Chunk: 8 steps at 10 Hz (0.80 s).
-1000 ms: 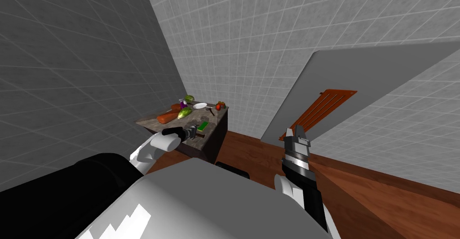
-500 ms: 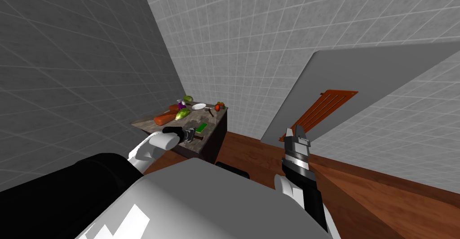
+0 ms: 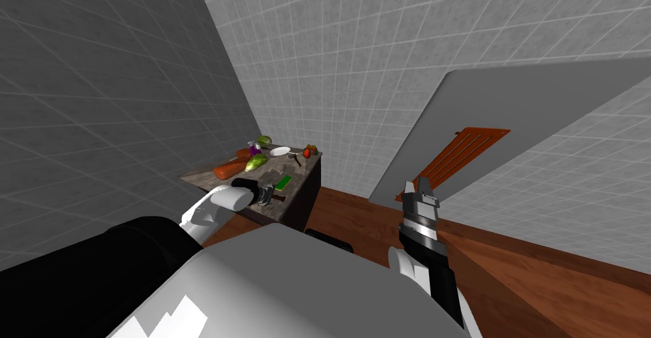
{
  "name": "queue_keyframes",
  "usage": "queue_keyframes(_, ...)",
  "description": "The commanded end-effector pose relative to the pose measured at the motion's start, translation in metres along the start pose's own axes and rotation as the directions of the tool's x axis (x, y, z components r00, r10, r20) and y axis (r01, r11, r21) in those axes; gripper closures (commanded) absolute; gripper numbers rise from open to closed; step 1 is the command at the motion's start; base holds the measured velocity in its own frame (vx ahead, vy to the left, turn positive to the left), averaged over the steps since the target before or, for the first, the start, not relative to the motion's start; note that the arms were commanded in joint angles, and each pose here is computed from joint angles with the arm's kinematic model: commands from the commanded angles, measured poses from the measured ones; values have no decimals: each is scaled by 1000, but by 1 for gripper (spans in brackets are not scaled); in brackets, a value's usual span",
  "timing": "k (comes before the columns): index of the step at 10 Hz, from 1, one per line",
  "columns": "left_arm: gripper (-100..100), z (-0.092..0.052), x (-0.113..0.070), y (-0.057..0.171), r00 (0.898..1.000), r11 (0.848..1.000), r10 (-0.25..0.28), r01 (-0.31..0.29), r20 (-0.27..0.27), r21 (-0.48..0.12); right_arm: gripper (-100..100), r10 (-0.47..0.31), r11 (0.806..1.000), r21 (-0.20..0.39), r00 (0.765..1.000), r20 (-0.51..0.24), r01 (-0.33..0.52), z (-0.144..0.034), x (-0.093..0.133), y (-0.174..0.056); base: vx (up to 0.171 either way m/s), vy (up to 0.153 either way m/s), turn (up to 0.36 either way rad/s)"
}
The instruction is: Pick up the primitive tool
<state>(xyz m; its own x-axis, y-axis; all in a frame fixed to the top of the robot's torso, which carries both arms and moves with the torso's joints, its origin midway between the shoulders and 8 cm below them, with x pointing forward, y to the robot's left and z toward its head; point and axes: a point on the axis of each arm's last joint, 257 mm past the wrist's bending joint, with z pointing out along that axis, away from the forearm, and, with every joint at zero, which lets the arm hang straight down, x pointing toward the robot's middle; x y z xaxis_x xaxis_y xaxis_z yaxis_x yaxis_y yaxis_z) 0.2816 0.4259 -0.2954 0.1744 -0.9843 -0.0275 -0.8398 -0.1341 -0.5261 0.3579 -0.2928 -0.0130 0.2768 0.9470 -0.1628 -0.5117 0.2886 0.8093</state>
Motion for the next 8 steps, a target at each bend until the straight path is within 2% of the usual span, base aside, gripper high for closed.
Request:
queue_keyframes(1,-100,-2,-4,11,1000,999,5,-5,5,-49,0,0,1000,0,1000,0,0,0,0,0,63,1,-13)
queue_keyframes(2,-100,-2,-4,14,1000,998,5,-4,7,-60,0,0,1000,0,1000,0,0,0,0,0,31,4,0)
queue_keyframes(4,-100,-4,-9,30,1000,992,15,-13,11,-129,0,0,1000,0,1000,0,0,0,0,0,58,3,-14)
queue_keyframes(8,-100,-11,-19,57,999,967,38,-33,16,-252,0,0,1000,0,1000,0,0,0,0,0,78,6,-9)
